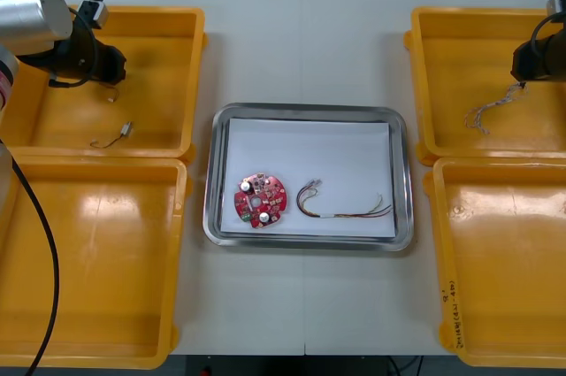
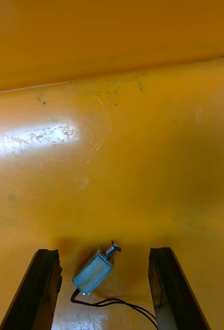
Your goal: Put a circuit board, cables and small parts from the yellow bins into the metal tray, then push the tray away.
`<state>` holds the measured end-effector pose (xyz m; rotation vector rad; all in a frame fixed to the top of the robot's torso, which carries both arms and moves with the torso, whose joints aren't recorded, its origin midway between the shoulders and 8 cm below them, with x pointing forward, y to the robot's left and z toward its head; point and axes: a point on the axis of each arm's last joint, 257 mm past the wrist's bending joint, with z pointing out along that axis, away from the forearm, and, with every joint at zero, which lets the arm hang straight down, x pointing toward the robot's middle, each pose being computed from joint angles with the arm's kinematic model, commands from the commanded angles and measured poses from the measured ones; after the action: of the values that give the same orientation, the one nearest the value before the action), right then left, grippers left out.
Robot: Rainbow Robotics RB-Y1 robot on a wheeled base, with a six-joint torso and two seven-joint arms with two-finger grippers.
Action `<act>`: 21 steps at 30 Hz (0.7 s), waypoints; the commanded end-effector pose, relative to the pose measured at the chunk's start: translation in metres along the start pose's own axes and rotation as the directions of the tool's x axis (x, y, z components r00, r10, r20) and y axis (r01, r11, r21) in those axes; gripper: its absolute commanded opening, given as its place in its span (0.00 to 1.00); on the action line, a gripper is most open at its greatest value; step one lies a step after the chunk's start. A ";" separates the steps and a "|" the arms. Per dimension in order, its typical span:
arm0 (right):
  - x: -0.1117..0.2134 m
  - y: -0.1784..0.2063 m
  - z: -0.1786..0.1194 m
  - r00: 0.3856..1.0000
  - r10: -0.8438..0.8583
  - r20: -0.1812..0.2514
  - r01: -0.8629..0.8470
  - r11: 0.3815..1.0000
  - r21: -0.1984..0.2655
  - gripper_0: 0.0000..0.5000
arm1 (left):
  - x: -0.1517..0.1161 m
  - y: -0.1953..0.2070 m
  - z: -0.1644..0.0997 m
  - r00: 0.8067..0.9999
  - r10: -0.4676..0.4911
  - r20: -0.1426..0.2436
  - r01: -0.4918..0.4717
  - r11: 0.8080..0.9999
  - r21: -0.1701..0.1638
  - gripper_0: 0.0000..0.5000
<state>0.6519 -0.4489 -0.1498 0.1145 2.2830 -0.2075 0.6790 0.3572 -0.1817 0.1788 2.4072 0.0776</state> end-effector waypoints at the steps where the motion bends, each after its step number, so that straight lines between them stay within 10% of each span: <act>1: -0.025 -0.039 -0.017 0.998 -0.019 0.057 0.015 0.998 0.060 1.00 | -0.026 -0.015 -0.007 0.997 0.066 0.043 -0.066 0.998 0.005 1.00; 21: -0.029 -0.008 -0.058 0.925 0.355 -0.136 -0.358 0.934 -0.002 1.00 | -0.017 -0.008 -0.002 0.997 0.069 0.046 -0.069 0.998 0.004 1.00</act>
<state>0.6142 -0.4371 -0.1551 0.4865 2.4492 0.0116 0.6833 0.3553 -0.1784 0.1733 2.3847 0.0704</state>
